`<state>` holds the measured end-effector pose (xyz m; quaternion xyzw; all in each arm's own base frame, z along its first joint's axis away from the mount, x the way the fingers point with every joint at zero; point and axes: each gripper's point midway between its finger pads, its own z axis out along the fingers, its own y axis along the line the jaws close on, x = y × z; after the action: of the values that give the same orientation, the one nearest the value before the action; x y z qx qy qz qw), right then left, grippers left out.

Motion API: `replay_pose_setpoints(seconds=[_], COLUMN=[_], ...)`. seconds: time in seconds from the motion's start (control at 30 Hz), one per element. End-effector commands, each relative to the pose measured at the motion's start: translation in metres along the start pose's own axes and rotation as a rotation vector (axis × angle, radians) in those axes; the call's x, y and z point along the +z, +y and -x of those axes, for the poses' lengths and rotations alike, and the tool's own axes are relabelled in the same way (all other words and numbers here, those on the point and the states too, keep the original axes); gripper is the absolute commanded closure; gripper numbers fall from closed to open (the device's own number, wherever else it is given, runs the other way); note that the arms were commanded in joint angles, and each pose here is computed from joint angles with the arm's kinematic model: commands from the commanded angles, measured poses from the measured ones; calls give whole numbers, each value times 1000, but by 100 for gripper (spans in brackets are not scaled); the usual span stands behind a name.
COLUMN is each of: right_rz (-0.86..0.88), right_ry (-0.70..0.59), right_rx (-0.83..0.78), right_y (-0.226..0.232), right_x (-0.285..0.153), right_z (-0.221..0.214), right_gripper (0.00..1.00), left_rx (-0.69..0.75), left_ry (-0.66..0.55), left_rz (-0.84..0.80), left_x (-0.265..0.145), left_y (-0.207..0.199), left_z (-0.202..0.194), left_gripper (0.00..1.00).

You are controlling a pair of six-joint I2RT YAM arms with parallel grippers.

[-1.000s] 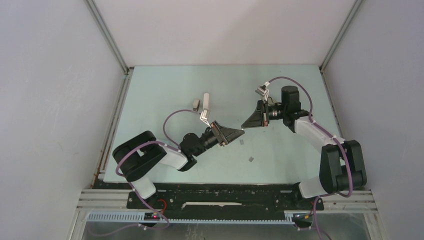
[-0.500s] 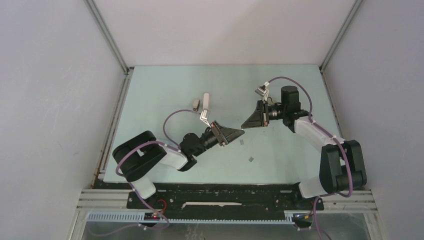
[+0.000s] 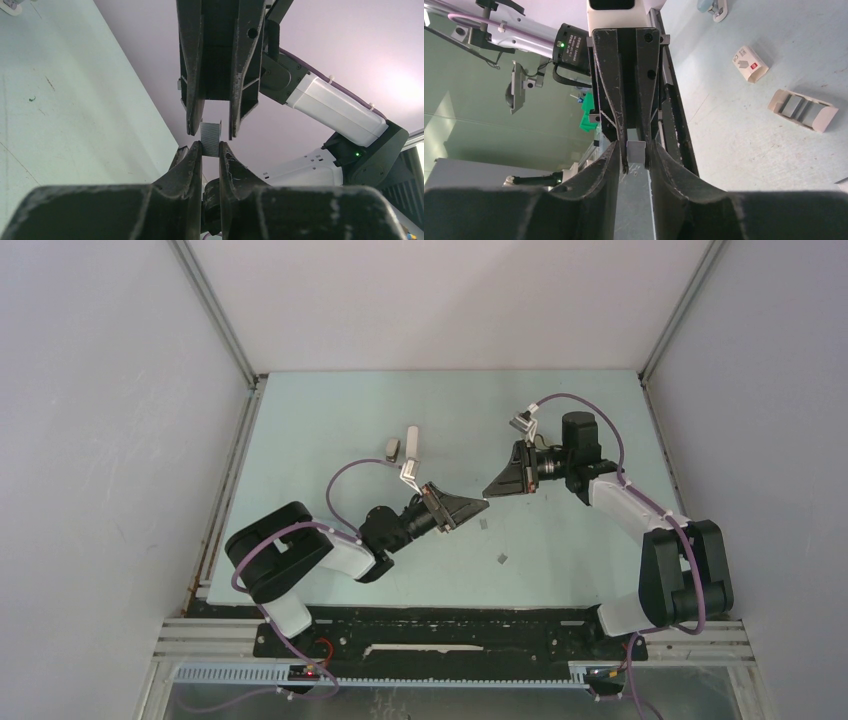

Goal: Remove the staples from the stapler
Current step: Place the staple in the staple box.

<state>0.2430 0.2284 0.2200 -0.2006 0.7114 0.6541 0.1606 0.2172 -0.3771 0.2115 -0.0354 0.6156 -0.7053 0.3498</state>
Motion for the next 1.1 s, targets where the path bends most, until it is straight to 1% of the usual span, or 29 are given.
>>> replay_pose_setpoints(seconds=[0.0, 0.1, 0.17, 0.3, 0.43, 0.53, 0.63, 0.73, 0.83, 0.93, 0.97, 1.0, 1.07], right_rz=[25, 18, 18, 5, -47, -120, -266, -380, -504, -590, -619, -640, -665], right_ry=[6, -8, -18, -53, -89, -106, -106, -94, -53, 12, 36, 63, 136], right_rx=[-52, -70, -86, -148, -212, -260, -324, -367, -396, -397, -394, -396, -371], right_y=[9, 11, 13, 20, 21, 16, 1, -16, -40, -61, -69, -76, -92], right_x=[-1, -5, -8, -21, -35, -42, -47, -49, -42, -26, -20, -12, 5], right_z=[0, 3, 5, 13, 18, 21, 25, 27, 28, 27, 26, 25, 19], right_gripper=[56, 42, 37, 31, 29, 29, 30, 31, 31, 33, 35, 38, 49], left_rx=[22, 26, 26, 30, 56, 61, 70, 127, 238, 338, 368, 384, 402], left_ry=[-33, -31, -26, -21, -47, -50, -28, 33, 109, 134, 142, 148, 173], left_rz=[-66, -59, -51, -34, -16, 25, 119, 305, 562, 737, 769, 789, 834], left_x=[3, 1, -2, -11, -26, -39, -53, -69, -94, -122, -130, -136, -150], left_y=[-20, -18, -15, -11, -11, -3, 16, 47, 78, 85, 85, 81, 79], left_z=[8, 7, 6, 3, 8, 11, 10, 5, 7, 20, 23, 26, 27], left_gripper=[90, 90, 90, 90, 90, 90, 90, 90, 90, 89, 89, 88, 88])
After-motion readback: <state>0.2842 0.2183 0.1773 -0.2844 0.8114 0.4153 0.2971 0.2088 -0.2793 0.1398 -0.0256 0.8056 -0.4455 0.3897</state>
